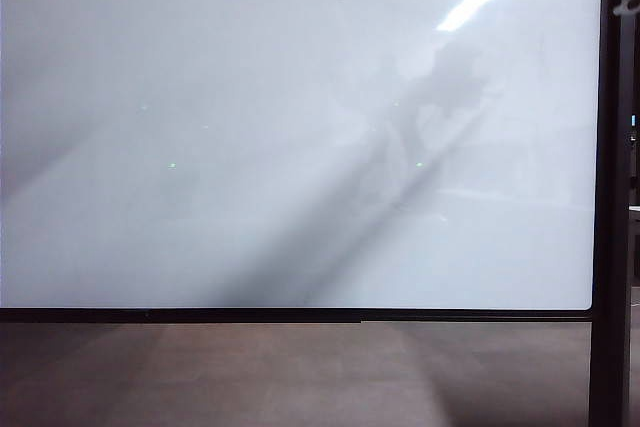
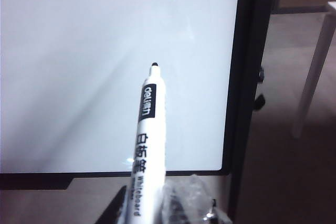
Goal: Reach to the right to find the marker pen, pick it up, and write the number 2 on the whiteboard.
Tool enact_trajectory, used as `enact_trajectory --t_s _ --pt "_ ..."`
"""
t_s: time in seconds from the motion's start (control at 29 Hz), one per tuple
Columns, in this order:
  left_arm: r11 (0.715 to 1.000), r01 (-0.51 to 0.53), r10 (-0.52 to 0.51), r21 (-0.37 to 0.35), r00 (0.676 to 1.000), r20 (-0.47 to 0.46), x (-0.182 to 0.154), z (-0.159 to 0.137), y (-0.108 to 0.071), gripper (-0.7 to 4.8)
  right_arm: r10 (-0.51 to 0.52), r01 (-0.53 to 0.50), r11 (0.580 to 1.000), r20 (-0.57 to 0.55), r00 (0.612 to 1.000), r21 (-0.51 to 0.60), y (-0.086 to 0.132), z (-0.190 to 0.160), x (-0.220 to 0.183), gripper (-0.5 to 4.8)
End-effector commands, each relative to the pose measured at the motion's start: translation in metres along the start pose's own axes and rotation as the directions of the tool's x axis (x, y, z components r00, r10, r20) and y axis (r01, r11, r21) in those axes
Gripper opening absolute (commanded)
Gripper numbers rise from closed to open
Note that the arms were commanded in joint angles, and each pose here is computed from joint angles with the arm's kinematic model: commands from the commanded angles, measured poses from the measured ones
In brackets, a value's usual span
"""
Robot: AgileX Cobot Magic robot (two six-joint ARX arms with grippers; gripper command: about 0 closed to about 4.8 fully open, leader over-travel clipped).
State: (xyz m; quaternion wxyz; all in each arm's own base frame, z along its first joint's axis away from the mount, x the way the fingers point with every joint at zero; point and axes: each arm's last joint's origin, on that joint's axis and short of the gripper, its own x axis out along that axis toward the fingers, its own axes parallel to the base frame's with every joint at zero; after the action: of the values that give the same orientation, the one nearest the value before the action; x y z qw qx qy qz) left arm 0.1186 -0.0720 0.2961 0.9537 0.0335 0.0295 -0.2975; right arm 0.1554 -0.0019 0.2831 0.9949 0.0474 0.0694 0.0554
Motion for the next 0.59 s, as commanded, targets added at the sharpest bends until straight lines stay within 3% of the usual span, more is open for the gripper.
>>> enact_trajectory --t_s 0.03,0.17,0.59 --pt "0.999 -0.028 0.027 -0.027 0.999 -0.023 -0.003 -0.023 0.0 -0.05 0.004 -0.007 0.999 0.071 0.997 0.042 0.0 -0.01 -0.003 0.43" --pt "0.996 -0.029 0.029 -0.08 1.0 0.009 -0.01 -0.046 -0.002 -0.05 0.003 -0.006 0.999 0.075 0.997 0.041 -0.001 -0.026 -0.007 0.45" --pt "0.993 -0.034 0.038 -0.111 0.999 0.028 -0.023 -0.08 -0.005 -0.05 0.008 -0.01 0.999 0.062 0.998 0.043 -0.001 -0.03 -0.007 0.44"
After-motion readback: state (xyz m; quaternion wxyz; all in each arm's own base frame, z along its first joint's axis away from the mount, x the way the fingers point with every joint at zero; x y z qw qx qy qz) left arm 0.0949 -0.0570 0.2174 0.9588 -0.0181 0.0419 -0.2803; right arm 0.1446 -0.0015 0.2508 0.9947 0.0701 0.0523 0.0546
